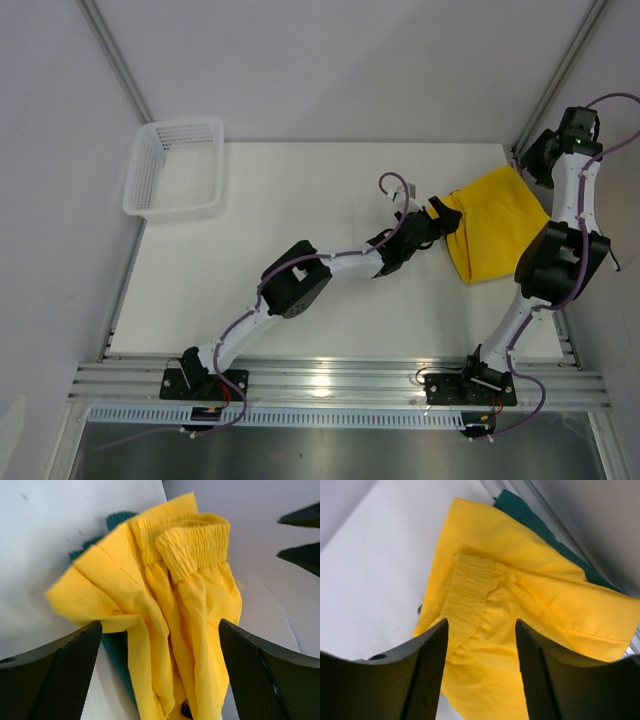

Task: Fold and stack the shorts
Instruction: Neatly place the folded shorts to the corner

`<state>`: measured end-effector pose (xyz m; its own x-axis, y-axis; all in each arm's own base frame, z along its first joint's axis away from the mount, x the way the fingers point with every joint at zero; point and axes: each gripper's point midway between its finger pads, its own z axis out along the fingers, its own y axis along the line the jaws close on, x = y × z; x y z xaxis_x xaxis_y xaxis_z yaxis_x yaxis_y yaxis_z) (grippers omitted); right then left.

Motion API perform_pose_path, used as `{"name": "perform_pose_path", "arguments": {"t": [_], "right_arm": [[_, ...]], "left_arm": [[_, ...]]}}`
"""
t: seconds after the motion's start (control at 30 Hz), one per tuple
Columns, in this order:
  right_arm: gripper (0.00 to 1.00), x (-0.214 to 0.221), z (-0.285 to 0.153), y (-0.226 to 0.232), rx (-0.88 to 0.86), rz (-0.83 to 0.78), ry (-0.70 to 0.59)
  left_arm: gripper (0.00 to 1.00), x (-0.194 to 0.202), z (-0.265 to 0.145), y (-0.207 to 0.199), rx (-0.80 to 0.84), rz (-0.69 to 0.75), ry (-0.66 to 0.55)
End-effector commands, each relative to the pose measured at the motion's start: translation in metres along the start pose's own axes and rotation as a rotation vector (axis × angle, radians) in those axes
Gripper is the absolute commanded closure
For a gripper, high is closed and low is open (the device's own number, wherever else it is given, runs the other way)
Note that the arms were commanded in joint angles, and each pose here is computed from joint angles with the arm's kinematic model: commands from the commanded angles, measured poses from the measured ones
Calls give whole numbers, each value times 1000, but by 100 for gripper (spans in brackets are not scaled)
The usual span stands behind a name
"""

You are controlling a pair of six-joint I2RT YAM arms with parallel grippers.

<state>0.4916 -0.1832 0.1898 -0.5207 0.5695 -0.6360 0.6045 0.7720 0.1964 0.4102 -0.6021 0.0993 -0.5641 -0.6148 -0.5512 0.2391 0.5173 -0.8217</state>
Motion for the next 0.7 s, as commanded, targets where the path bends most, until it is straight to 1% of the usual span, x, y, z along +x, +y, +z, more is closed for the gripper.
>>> {"name": "perform_pose_path", "arguments": {"t": [0.0,0.03,0.07,0.1,0.13,0.17,0.2,0.23,0.27,0.3,0.33,0.37,0.4,0.43,0.47,0.5,0.53,0.57,0.6,0.63,0.67], "right_arm": [[43,-12,-49,26,-193,24,-80],[44,-10,-52,36,-272,58,-76],[45,-4,-53,38,-314,76,-66],[50,-3,-64,44,-380,89,-76],[53,16,-58,53,-481,105,-33],[55,21,-60,54,-525,150,-17],[59,28,-69,63,-615,154,3],[61,39,-62,62,-637,167,13],[67,44,-62,63,-651,189,25],[69,40,-71,71,-713,177,-11],[72,43,-73,73,-746,188,-13],[77,60,-66,70,-752,215,19],[80,54,-72,75,-800,233,-15],[82,52,-77,77,-824,231,-44],[83,63,-72,75,-828,250,-32],[83,54,-78,79,-868,259,-84],[83,54,-78,78,-873,273,-102],[82,63,-74,74,-868,300,-95],[83,55,-78,77,-903,295,-147],[83,55,-80,77,-914,331,-153],[83,56,-79,76,-915,349,-165]], "left_arm": [[1,-66,-20,-58,99,-11,-103],[1,-74,-22,-64,114,-11,-111],[1,-73,-23,-62,116,0,-101],[1,-71,-24,-60,117,16,-91],[1,-69,-25,-52,104,24,-80],[1,-80,-29,-60,123,18,-93],[1,-88,-34,-69,161,12,-112],[1,-91,-44,-59,146,21,-109],[1,-98,-50,-63,157,38,-123],[1,-108,-56,-71,181,43,-141],[1,-108,-62,-63,162,66,-134],[1,-120,-74,-72,171,80,-143],[1,-121,-80,-64,148,128,-137],[1,-128,-86,-66,147,150,-145],[1,-135,-101,-64,137,189,-145],[1,-141,-108,-64,132,200,-144],[1,-150,-114,-65,129,204,-154],[1,-145,-123,-45,96,221,-131],[1,-160,-134,-59,118,224,-153],[1,-167,-140,-58,116,229,-160],[1,-168,-146,-48,96,245,-156]]}}
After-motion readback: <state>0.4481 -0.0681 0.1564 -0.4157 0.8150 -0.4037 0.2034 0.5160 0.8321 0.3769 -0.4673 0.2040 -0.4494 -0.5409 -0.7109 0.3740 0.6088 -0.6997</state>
